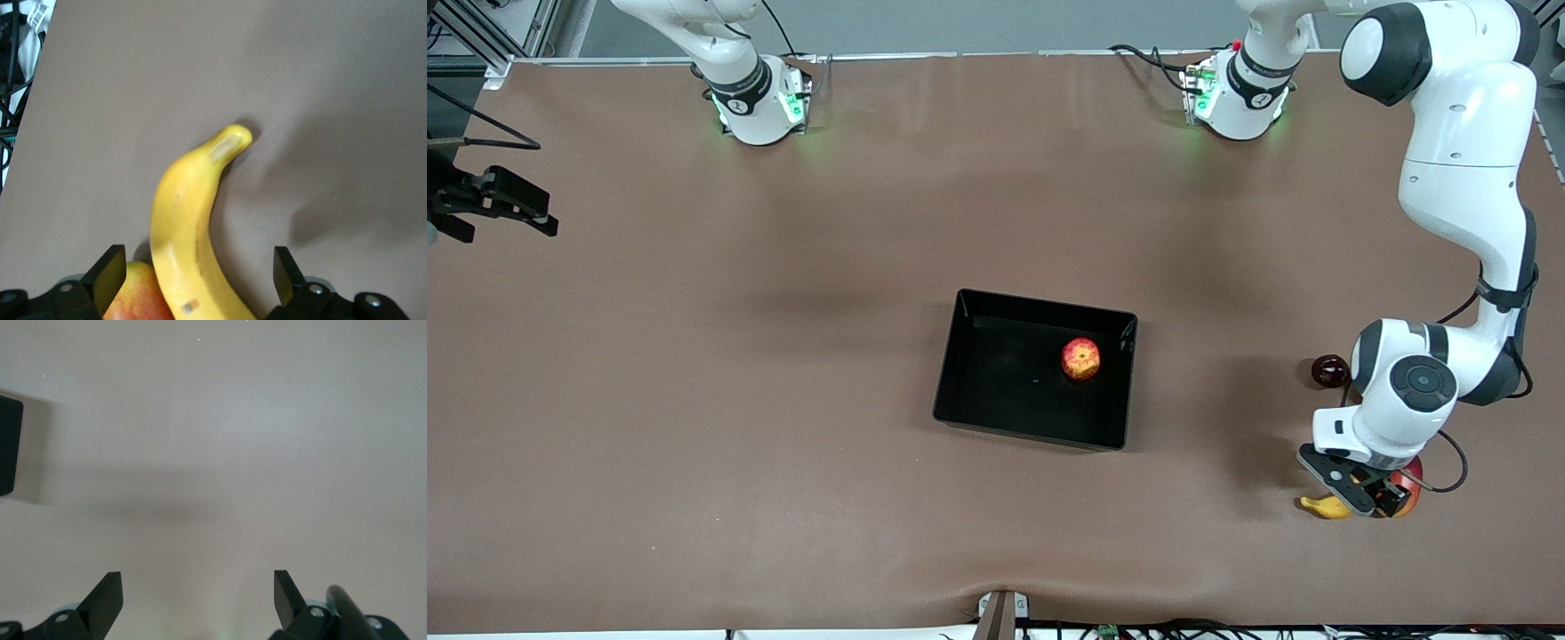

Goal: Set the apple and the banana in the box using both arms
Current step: 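Move the left gripper back over the yellow banana, then grasp the banana at its middle with the left gripper and lift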

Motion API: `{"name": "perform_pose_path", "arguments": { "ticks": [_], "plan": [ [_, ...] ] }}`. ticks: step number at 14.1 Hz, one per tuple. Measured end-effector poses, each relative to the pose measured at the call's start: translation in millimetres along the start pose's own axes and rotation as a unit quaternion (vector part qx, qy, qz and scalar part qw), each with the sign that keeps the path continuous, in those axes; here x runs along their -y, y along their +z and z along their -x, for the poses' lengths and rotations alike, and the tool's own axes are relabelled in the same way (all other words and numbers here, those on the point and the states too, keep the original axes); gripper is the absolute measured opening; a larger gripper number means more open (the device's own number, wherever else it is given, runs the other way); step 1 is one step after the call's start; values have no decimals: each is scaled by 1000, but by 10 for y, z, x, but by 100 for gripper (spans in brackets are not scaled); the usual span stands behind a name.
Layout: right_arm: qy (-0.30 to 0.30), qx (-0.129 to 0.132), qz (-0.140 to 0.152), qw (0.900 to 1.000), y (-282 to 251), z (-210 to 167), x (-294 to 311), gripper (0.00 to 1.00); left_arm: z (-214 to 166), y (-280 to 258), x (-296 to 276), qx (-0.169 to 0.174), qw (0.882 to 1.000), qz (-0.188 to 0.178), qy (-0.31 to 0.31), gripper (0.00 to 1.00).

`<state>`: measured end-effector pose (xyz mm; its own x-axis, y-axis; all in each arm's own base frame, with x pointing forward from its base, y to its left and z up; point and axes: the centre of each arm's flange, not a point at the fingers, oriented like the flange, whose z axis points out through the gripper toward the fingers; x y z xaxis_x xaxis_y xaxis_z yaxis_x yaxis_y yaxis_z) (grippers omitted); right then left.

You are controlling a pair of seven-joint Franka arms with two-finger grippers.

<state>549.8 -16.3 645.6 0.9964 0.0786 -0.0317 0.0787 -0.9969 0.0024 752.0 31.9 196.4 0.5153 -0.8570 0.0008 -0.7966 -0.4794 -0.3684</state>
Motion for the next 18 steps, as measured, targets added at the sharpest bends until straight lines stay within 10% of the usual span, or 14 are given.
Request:
{"name": "perform_pose_path", "arguments": {
  "ticks": [8,12,18],
  "plan": [
    [0,0,-1,1000,1,0,-2,100,9,213,-62,-16,1000,-4,8,74],
    [0,0,-1,1000,2,0,-3,100,4,182,-18,-18,1000,-9,6,39],
    [1,0,-1,1000,1,1,-7,100,-422,-104,-85,-60,998,8,-2,39]
  ]
}}
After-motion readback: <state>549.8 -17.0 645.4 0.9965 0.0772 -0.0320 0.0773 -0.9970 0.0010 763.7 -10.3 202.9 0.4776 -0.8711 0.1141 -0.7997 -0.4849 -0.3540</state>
